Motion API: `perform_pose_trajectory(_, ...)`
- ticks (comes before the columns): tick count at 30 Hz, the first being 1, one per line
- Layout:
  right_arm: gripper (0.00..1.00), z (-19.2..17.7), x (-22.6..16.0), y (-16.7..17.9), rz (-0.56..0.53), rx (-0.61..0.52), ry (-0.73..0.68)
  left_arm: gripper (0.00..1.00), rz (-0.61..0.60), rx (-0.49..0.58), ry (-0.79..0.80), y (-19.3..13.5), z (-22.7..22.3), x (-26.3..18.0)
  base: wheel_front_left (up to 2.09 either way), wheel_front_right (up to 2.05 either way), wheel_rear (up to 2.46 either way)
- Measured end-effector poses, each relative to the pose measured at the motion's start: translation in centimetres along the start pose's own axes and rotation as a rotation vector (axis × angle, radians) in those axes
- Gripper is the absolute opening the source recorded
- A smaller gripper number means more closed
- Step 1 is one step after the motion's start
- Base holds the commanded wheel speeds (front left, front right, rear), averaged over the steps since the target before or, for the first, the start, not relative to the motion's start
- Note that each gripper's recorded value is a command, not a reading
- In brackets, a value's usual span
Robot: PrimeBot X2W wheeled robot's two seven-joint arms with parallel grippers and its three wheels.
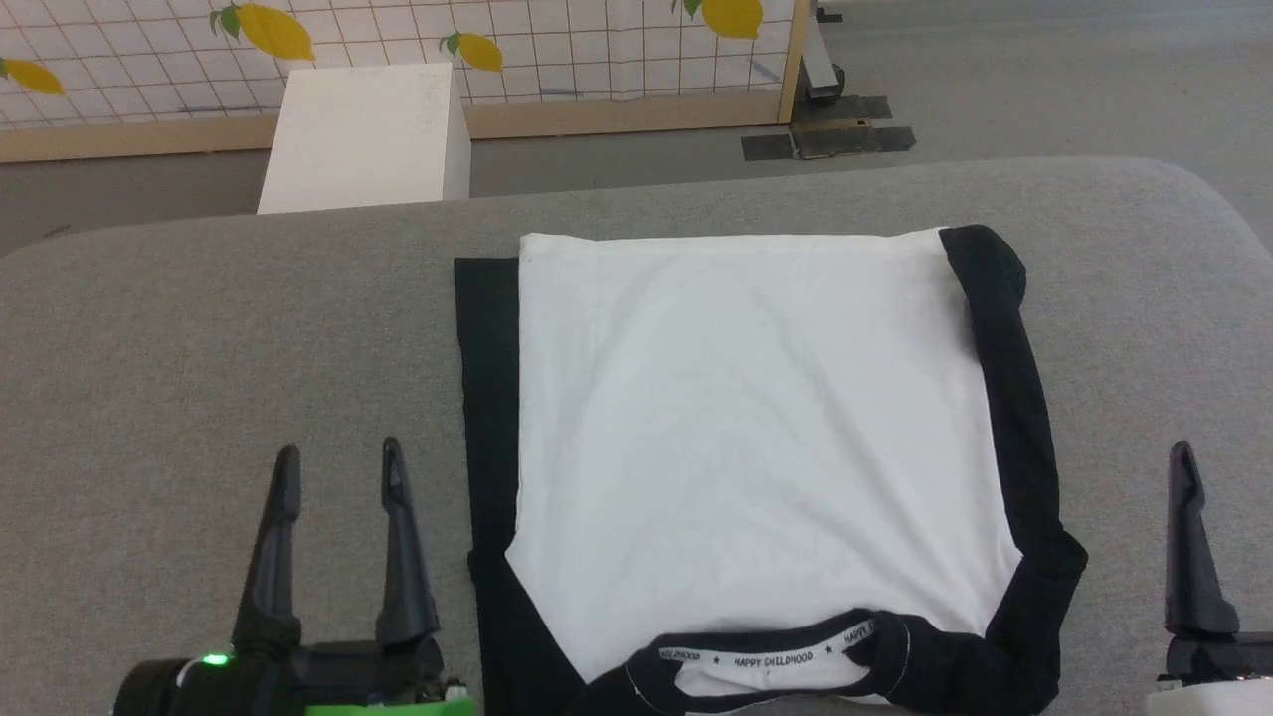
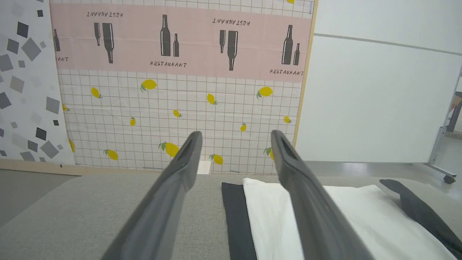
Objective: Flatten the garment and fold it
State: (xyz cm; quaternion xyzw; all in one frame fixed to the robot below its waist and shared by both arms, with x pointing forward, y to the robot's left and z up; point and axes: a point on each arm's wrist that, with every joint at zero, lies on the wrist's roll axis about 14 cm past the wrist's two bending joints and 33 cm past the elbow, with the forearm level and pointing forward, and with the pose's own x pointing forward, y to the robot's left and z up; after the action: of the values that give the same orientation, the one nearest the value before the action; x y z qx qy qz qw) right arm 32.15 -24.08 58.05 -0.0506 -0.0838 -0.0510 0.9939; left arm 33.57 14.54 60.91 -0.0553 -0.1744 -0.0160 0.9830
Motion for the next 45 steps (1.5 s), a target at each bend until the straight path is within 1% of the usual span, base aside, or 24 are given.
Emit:
perform_pose_trajectory(3,1.00,-0.5,-0.1,0.6,0.009,0.017,-0.005,1.00,0.013,-0.009,0.043,-0.3,-1.3,-0.8,0.00,0.00,0.00)
perform_pose_trajectory(8,1.00,-1.4,-0.2,0.7,0.008,0.042,0.003,1.00,0.015,0.018,0.044,0.2,-1.6,-0.8,0.00,0.00,0.00)
perform_pose_trajectory(10,1.00,-1.6,-0.1,0.8,0.010,0.046,0.008,1.00,0.000,0.028,0.051,0.3,-2.0,-0.7,0.00,0.00,0.00)
perform_pose_trajectory(13,1.00,-1.8,0.3,1.0,0.017,0.047,0.010,1.00,-0.054,0.034,0.040,-0.1,-2.1,0.3,0.00,0.00,0.00)
perform_pose_trajectory(15,1.00,-1.7,0.8,1.3,0.023,0.048,0.006,1.00,-0.102,0.056,0.016,-0.2,-1.8,1.8,0.00,0.00,0.00)
perform_pose_trajectory(17,1.00,-1.7,1.4,1.7,0.035,0.052,0.004,1.00,-0.153,0.101,0.030,-0.1,-2.0,3.8,0.00,0.00,0.00)
perform_pose_trajectory(18,1.00,-1.7,1.8,2.1,0.044,0.054,0.001,1.00,-0.186,0.121,0.048,-0.2,-2.2,5.2,0.00,0.00,0.00)
perform_pose_trajectory(20,1.00,-1.8,2.6,2.8,0.061,0.060,0.002,1.00,-0.216,0.103,0.082,-0.4,-2.4,7.8,0.00,0.00,0.00)
perform_pose_trajectory(22,1.00,-2.0,3.5,3.5,0.080,0.067,0.005,1.00,-0.263,0.133,0.129,-0.4,-3.1,10.7,0.00,0.00,0.00)
perform_pose_trajectory(24,1.00,-2.5,4.4,4.3,0.099,0.075,0.013,1.00,-0.273,0.153,0.165,0.2,-3.8,13.6,0.00,0.00,0.00)
perform_pose_trajectory(27,1.00,-3.3,5.8,5.4,0.124,0.084,0.023,1.00,-0.282,0.194,0.253,1.3,-5.7,17.2,0.00,0.00,0.00)
perform_pose_trajectory(29,1.00,-4.0,6.7,5.9,0.134,0.082,0.030,1.00,-0.291,0.229,0.348,2.1,-8.0,19.1,0.00,0.00,0.00)
perform_pose_trajectory(30,1.00,-4.5,7.1,6.0,0.136,0.082,0.038,1.00,-0.289,0.229,0.389,2.5,-9.2,19.9,0.00,0.00,0.00)
perform_pose_trajectory(34,1.00,-6.5,8.3,6.4,0.139,0.080,0.068,1.00,-0.302,0.242,0.563,3.3,-14.3,21.5,0.00,0.00,0.00)
perform_pose_trajectory(38,1.00,-8.7,9.1,6.7,0.143,0.079,0.109,1.00,-0.292,0.234,0.747,4.1,-20.1,21.6,0.00,0.00,0.00)
perform_pose_trajectory(42,1.00,-10.8,9.6,6.7,0.138,0.071,0.148,1.00,-0.298,0.225,0.943,4.4,-25.6,20.0,0.00,0.00,0.00)
perform_pose_trajectory(45,1.00,-12.4,9.7,6.4,0.128,0.060,0.186,1.00,-0.318,0.193,1.052,3.9,-28.6,18.6,0.00,0.00,0.00)
